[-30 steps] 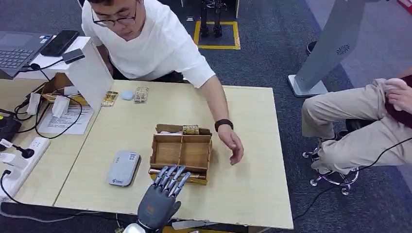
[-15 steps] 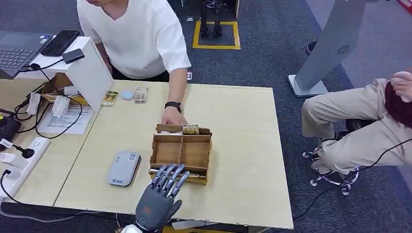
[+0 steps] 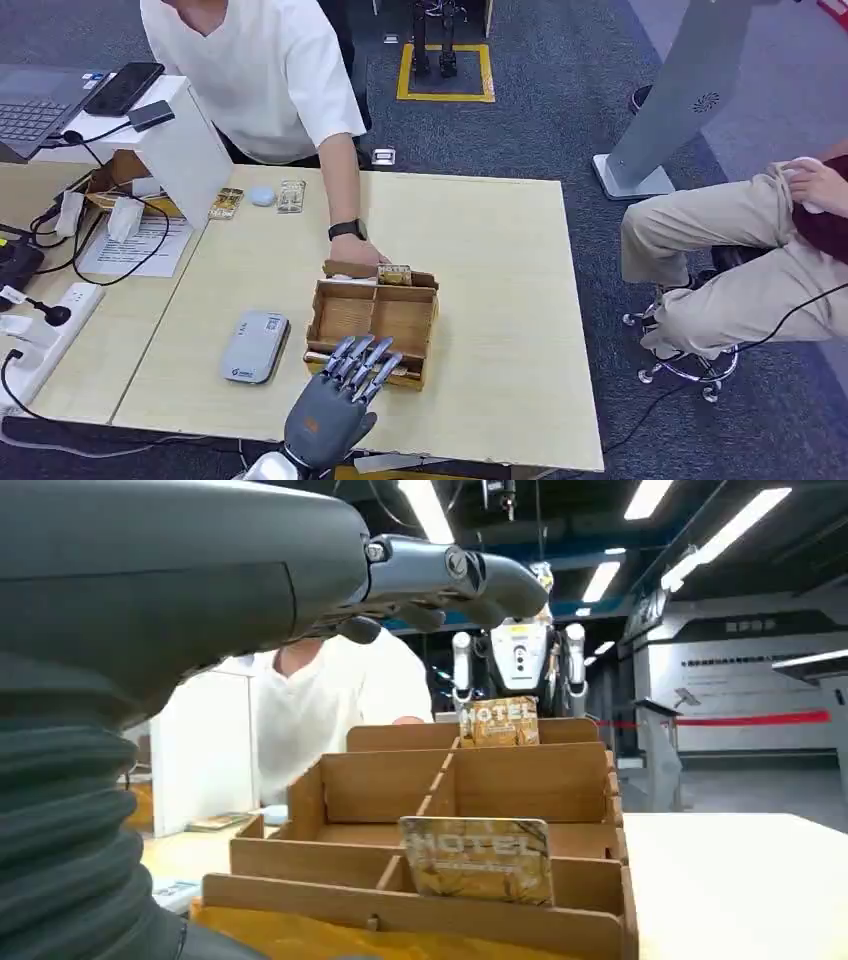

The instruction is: Pass the card to the sensor for recognition and then transmit it.

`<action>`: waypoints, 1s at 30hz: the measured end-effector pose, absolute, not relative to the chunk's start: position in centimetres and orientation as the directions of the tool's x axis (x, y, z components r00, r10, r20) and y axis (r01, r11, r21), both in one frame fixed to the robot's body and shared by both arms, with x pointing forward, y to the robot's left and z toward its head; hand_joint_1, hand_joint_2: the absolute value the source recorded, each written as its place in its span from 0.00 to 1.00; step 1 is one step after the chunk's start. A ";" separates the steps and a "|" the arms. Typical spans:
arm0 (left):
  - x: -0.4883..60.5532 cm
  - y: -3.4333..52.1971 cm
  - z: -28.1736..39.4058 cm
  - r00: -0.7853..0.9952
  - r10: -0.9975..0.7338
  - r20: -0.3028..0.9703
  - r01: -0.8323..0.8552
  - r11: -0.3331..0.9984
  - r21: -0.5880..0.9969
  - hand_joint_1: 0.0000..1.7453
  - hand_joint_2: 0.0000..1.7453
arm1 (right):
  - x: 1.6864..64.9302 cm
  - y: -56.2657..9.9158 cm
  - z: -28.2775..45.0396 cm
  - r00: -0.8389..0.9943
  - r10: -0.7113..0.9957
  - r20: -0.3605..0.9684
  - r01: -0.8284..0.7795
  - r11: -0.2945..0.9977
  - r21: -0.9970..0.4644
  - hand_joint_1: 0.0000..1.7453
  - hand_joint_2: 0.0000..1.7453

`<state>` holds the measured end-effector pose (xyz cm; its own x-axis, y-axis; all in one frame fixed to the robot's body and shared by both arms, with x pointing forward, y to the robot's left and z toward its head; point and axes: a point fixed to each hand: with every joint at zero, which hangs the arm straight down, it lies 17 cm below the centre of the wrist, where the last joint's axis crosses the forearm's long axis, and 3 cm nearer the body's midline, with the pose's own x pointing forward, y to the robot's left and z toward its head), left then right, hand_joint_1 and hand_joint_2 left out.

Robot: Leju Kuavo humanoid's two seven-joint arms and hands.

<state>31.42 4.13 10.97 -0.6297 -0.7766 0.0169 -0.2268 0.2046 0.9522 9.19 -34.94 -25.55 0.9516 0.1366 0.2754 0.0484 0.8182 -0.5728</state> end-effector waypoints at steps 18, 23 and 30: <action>32.9 3.6 8.4 -0.614 -0.788 0.028 -0.148 0.150 0.978 0.00 1.00 | 9.5 -34.8 -25.5 0.950 0.139 0.280 0.048 0.820 -0.570 0.00 1.00; 33.1 3.6 8.0 -0.610 -0.792 0.027 -0.140 0.141 0.980 0.09 1.00 | 9.5 -34.7 -25.5 0.950 0.138 0.279 0.048 0.821 -0.569 0.00 1.00; 33.3 3.7 7.4 -0.607 -0.794 0.026 -0.128 0.130 0.983 1.00 1.00 | 9.6 -34.7 -25.5 0.950 0.141 0.280 0.046 0.821 -0.569 0.00 1.00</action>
<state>33.28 3.67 7.38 -0.6073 -0.7941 0.0255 -0.1284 0.1297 0.9832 9.59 -34.71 -25.54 0.9495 0.1412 0.2801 0.0456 0.8212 -0.5688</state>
